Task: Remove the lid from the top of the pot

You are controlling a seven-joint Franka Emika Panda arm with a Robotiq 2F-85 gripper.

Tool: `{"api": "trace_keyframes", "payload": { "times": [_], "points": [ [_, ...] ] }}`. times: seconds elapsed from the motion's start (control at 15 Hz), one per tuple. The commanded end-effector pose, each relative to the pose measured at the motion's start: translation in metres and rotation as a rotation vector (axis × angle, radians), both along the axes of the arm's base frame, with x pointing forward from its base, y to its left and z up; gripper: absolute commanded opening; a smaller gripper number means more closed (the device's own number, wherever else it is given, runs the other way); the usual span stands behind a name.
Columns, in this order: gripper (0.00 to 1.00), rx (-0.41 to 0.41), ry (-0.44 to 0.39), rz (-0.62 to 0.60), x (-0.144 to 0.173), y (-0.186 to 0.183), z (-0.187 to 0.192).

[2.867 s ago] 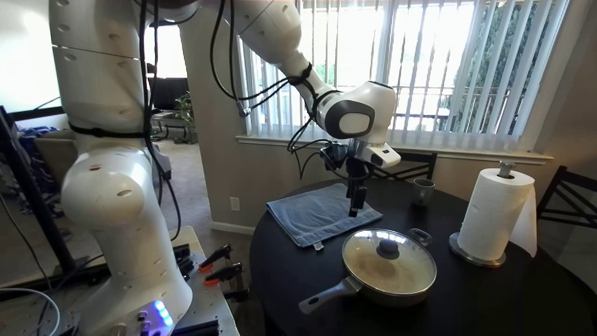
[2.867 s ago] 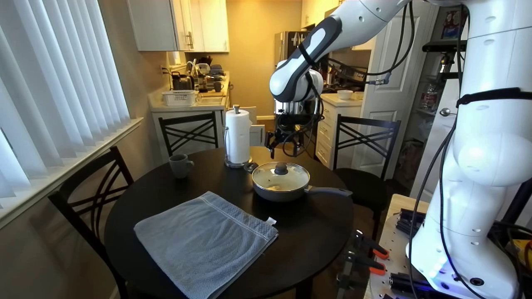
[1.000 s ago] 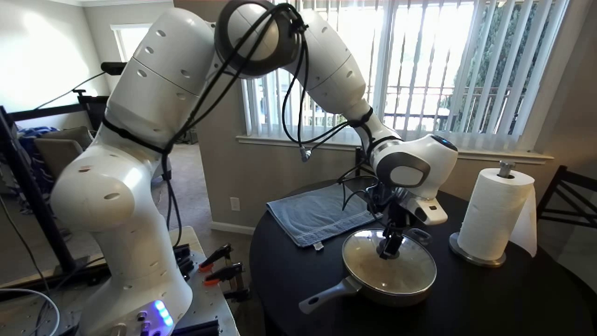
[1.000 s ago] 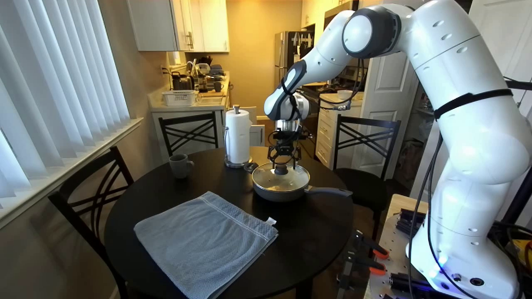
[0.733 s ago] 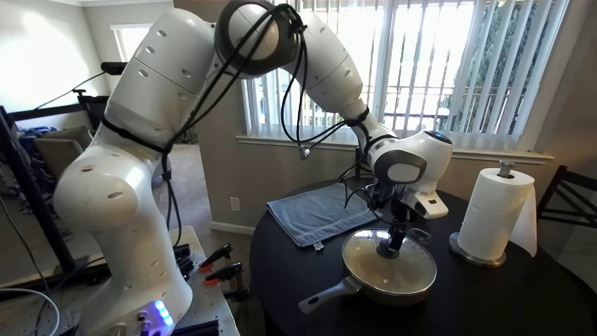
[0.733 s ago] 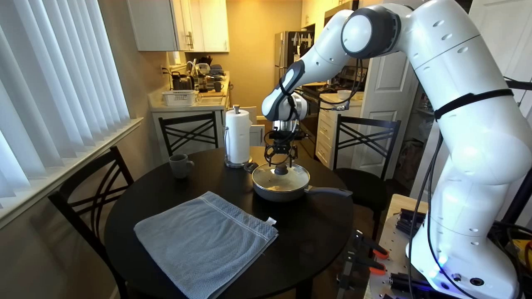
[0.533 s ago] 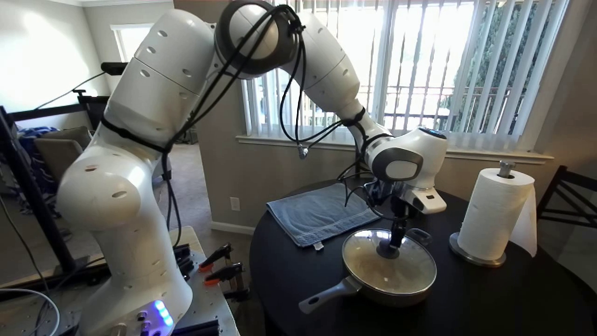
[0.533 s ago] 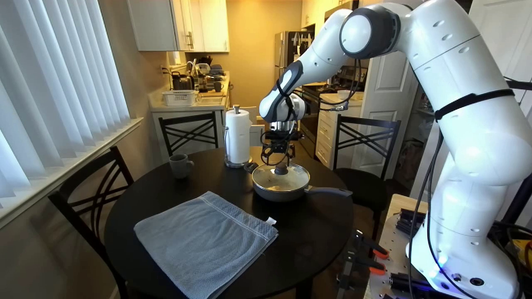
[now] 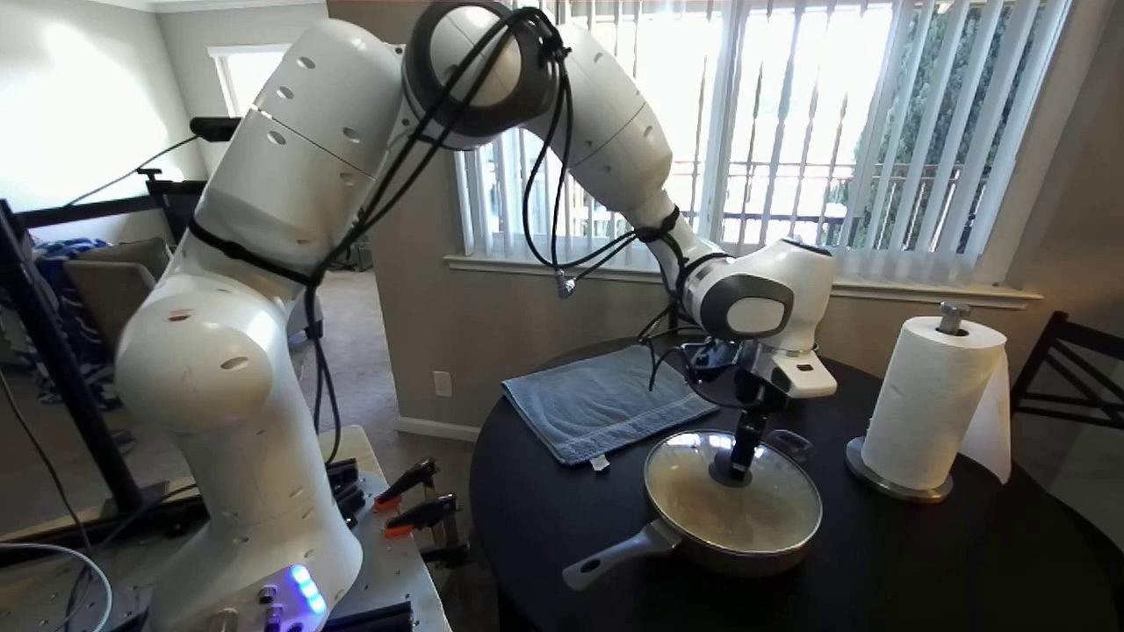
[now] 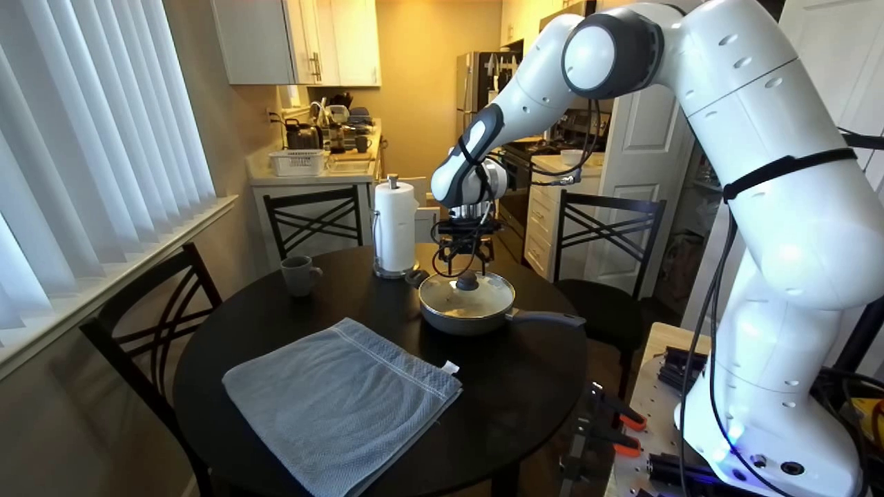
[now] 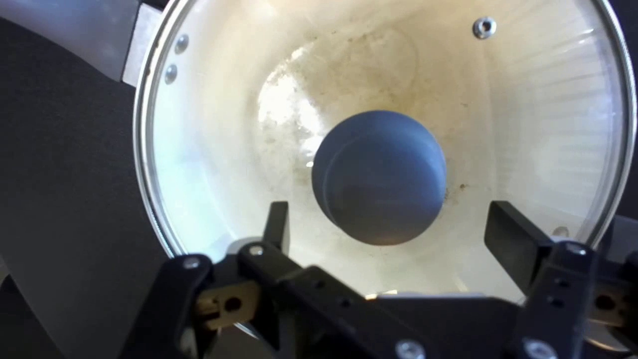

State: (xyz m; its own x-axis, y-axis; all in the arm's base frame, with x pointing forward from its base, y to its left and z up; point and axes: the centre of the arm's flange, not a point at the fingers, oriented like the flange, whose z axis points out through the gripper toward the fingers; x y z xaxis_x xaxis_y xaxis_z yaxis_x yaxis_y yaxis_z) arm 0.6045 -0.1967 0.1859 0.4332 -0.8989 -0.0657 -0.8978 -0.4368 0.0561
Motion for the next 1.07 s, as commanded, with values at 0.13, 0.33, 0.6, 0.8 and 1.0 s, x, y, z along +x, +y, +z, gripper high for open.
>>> {"api": "trace_keyframes", "payload": {
  "times": [0.13, 0.33, 0.6, 0.8, 1.0],
  "points": [
    [1.0, 0.007, 0.041, -0.009, -0.016, 0.013, -0.007],
    [1.0, 0.014, 0.051, -0.002, -0.02, 0.018, -0.01],
    [0.6, 0.018, 0.038, -0.008, -0.024, 0.019, -0.008],
    [0.41, 0.016, 0.02, -0.007, -0.023, 0.02, -0.001],
    [0.33, 0.015, 0.021, -0.01, -0.023, 0.02, 0.0]
  ]
}}
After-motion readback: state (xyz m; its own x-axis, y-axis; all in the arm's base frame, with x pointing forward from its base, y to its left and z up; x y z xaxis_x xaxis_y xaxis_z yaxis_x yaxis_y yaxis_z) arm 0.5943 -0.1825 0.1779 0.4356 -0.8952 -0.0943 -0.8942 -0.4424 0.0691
